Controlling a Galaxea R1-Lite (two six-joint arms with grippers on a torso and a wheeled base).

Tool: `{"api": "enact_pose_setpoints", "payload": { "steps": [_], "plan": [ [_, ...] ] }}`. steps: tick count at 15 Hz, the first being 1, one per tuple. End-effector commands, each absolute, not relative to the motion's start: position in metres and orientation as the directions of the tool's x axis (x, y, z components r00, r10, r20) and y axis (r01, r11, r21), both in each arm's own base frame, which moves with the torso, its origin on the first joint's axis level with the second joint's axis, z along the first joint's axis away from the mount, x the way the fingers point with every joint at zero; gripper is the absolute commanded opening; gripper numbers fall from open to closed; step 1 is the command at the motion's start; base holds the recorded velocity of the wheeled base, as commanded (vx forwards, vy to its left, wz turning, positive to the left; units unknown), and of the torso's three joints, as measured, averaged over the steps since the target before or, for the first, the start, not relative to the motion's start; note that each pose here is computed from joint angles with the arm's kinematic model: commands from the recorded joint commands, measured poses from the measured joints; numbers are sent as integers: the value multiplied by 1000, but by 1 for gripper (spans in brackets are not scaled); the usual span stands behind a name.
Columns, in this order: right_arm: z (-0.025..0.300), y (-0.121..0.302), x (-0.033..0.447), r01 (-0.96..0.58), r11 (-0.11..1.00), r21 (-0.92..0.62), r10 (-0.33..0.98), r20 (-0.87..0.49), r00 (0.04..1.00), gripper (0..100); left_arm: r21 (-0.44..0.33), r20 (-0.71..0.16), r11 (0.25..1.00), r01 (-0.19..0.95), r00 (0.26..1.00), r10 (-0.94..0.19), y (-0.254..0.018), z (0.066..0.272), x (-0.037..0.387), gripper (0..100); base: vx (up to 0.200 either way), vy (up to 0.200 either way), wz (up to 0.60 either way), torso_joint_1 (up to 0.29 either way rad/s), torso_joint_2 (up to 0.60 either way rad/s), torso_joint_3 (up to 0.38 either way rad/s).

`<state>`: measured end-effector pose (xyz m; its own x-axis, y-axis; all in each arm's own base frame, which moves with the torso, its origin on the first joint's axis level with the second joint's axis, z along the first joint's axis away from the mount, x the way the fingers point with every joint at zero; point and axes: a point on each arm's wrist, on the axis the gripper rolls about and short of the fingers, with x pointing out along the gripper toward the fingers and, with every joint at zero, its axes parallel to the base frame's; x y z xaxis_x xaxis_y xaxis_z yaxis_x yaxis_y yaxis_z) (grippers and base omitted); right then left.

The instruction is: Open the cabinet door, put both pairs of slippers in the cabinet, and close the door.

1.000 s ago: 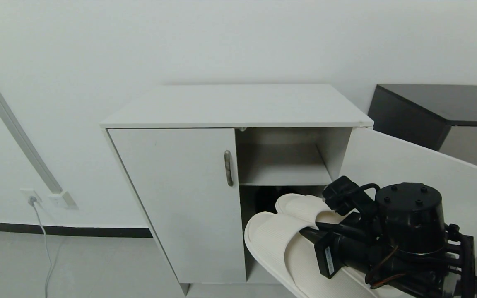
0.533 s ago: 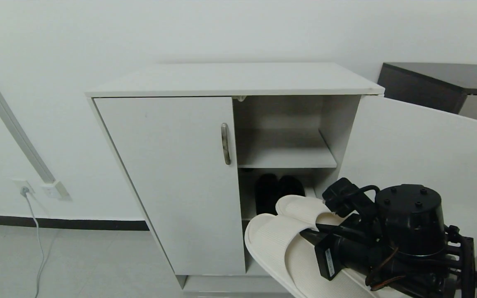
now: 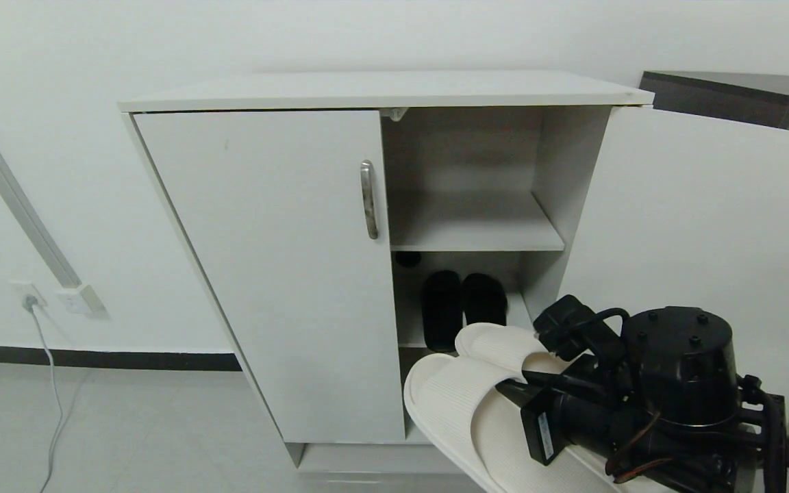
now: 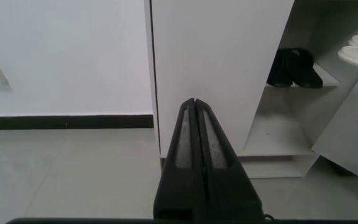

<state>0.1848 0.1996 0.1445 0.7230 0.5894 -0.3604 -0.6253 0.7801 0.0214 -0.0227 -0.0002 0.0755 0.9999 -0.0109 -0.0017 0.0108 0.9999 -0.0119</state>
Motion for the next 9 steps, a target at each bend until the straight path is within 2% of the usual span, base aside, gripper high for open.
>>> {"api": "enact_pose_setpoints", "payload": {
  "steps": [1, 6, 7, 9],
  "plan": [
    [144, 200, 185, -626, 779, 20, 589, -362, 722, 0, -12, -2, 1000, 9, 1000, -9, 0, 76, -23, 0, 0, 0, 0, 0, 0, 0],
    [142, 201, 181, -649, 761, -19, 599, -362, 714, 0, -12, -2, 1000, 9, 1000, -9, 0, 76, -23, 0, 0, 0, 0, 0, 0, 0],
    [141, 201, 181, -650, 760, -20, 600, -363, 713, 0, -12, -2, 1000, 11, 1000, -11, 0, 76, -23, 0, 0, 0, -600, -2, 7, 7],
    [138, 202, 181, -656, 755, -19, 604, -369, 706, 0, -12, -2, 1000, 11, 1000, -11, 0, 76, -23, 0, 0, 0, 0, 0, 0, 0]
  ]
}}
